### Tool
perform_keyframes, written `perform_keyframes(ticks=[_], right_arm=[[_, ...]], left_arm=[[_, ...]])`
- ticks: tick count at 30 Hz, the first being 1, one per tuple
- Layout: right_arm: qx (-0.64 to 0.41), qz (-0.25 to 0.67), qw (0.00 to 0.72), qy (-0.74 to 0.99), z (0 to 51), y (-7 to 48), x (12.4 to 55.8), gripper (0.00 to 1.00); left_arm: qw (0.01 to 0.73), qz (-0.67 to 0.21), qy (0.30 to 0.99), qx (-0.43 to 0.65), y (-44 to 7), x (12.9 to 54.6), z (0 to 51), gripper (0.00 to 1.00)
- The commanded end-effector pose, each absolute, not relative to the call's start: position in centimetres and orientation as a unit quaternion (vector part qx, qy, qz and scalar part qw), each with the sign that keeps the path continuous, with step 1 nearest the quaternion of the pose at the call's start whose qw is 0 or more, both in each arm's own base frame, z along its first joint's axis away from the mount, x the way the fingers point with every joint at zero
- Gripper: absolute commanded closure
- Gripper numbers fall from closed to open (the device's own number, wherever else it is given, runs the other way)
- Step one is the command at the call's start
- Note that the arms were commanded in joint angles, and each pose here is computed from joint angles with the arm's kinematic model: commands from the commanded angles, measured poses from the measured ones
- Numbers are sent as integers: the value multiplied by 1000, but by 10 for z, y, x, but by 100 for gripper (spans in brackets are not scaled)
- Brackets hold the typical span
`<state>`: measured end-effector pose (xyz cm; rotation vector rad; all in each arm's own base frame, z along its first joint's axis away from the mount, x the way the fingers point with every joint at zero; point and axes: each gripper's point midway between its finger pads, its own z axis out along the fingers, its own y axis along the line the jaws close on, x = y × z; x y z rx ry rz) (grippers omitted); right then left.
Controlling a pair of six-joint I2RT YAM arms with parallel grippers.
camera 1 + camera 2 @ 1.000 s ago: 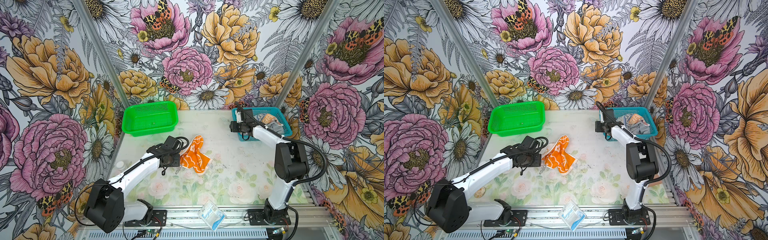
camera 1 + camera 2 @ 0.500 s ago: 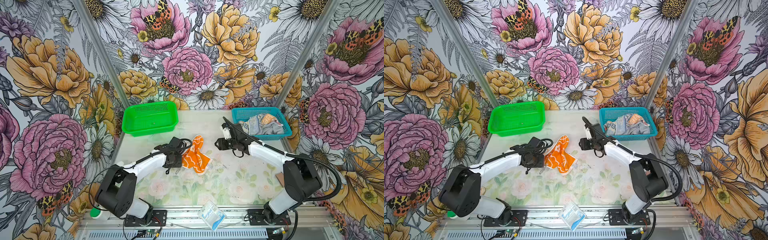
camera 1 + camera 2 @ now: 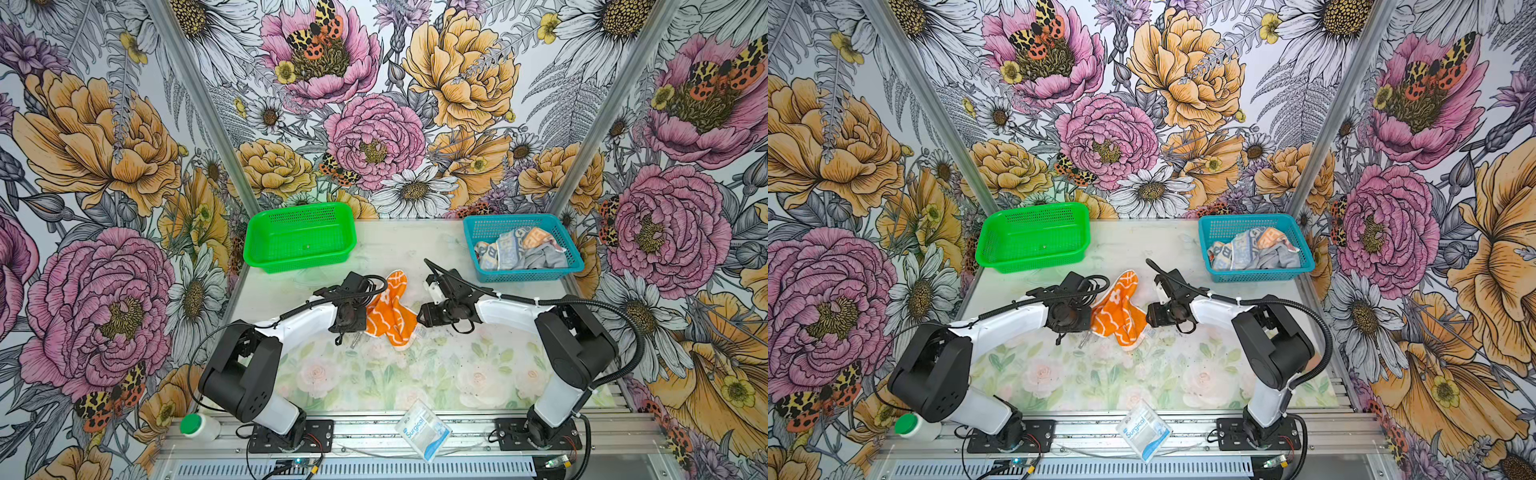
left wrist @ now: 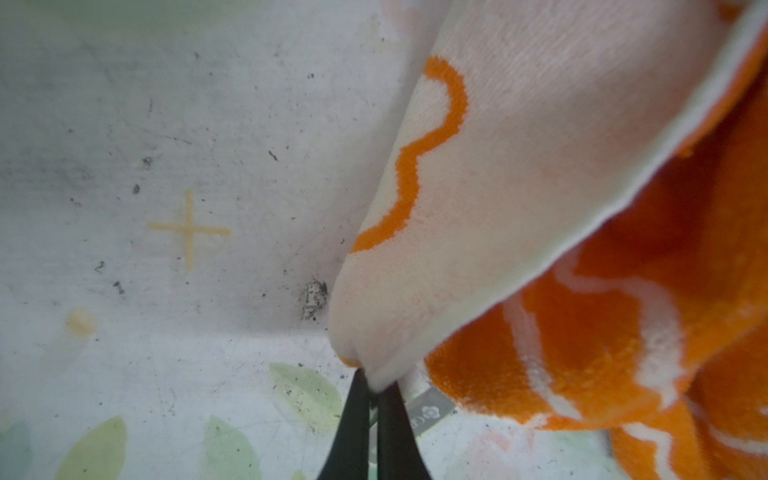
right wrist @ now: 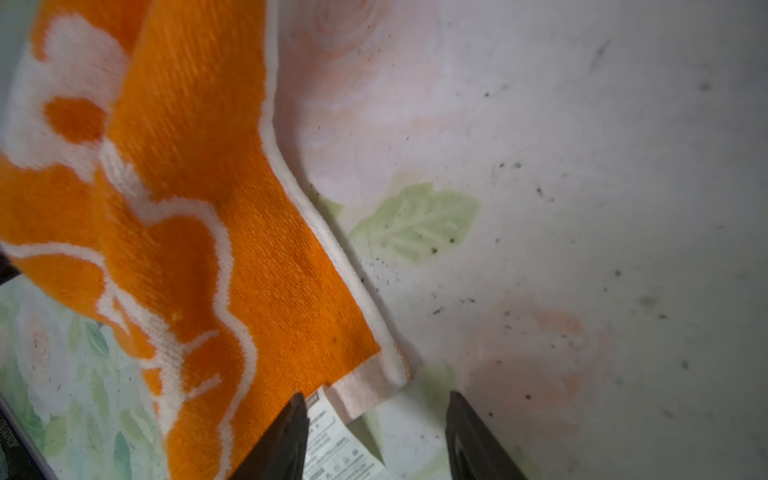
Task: Fold and stack the towels
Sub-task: 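Grasp two corners of the orange towel with the left and right grippers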
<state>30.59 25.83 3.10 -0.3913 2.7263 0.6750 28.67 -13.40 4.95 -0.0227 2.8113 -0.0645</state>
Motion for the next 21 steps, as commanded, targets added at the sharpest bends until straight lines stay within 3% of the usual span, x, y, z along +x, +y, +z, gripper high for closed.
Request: perform_keyframes(ticks=[1,9,12,16,21], right_arm=[[-137,246,168,945,38,271,318,46],[-140,242,159,947,27,276,320,49],[-141,246,156,946,27,279,320,64],[-138,246,157,947,27,279,320,100],[-139,244,166,945,34,277,321,100]], left_arm=[[183,-29,983,-14,-135,293,57,100],[181,-33,983,-11,-137,294,58,100],[183,-34,983,-11,-137,293,59,100],[187,-39,981,-14,-135,293,63,100],[197,-51,979,-19,-134,295,72,100]])
